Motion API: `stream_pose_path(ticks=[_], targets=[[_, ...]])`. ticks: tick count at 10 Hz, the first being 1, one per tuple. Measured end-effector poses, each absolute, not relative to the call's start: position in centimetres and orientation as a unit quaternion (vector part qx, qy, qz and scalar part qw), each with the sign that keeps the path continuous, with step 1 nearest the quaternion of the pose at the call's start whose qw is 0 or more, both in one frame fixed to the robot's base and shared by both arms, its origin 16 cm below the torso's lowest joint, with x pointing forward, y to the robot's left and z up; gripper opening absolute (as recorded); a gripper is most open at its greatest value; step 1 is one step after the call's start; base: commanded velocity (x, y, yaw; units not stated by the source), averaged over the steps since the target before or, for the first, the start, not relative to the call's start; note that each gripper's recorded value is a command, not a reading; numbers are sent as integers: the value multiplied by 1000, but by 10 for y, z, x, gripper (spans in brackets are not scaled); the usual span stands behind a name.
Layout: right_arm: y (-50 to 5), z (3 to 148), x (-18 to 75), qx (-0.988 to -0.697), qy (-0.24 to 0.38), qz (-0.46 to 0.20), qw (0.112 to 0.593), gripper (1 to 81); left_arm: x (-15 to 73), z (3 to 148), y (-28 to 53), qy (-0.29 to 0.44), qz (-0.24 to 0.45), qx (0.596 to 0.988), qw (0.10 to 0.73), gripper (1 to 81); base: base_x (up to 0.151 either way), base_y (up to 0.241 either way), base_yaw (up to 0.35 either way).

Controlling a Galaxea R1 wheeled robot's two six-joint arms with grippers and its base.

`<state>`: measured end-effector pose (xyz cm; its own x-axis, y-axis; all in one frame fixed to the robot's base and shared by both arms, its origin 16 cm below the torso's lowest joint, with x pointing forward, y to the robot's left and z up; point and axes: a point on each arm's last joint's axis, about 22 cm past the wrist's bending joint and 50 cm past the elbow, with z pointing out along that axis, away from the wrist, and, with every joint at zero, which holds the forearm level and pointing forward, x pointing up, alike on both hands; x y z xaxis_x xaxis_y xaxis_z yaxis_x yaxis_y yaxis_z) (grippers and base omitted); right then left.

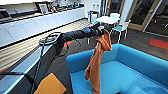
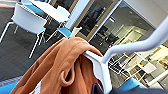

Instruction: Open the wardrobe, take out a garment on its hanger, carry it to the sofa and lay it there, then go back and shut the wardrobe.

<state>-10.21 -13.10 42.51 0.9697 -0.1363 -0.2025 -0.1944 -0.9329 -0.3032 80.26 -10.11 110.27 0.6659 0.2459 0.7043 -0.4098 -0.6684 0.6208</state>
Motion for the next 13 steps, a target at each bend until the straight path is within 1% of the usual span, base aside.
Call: stream_pose_path(ticks=[4,6,8,9,11,13], targets=[[-129,425,-102,-979,87,90,163,811,788,991,-81,-7,357,848,392,10,0,0,0],[-129,425,-102,-979,87,90,163,811,798,955,-53,15,361,859,364,10,0,0,0],[-129,425,-102,-979,87,90,163,811,813,955,-32,12,383,860,337,10,0,0,0],[-129,425,-102,-979,88,90,163,811,813,956,-32,-2,391,859,331,811,0,0,0],[-129,425,-102,-979,87,90,163,811,820,990,-45,-16,415,840,350,811,0,0,0],[-129,425,-102,-979,88,90,163,811,820,996,-49,-22,418,836,354,811,0,0,0]])
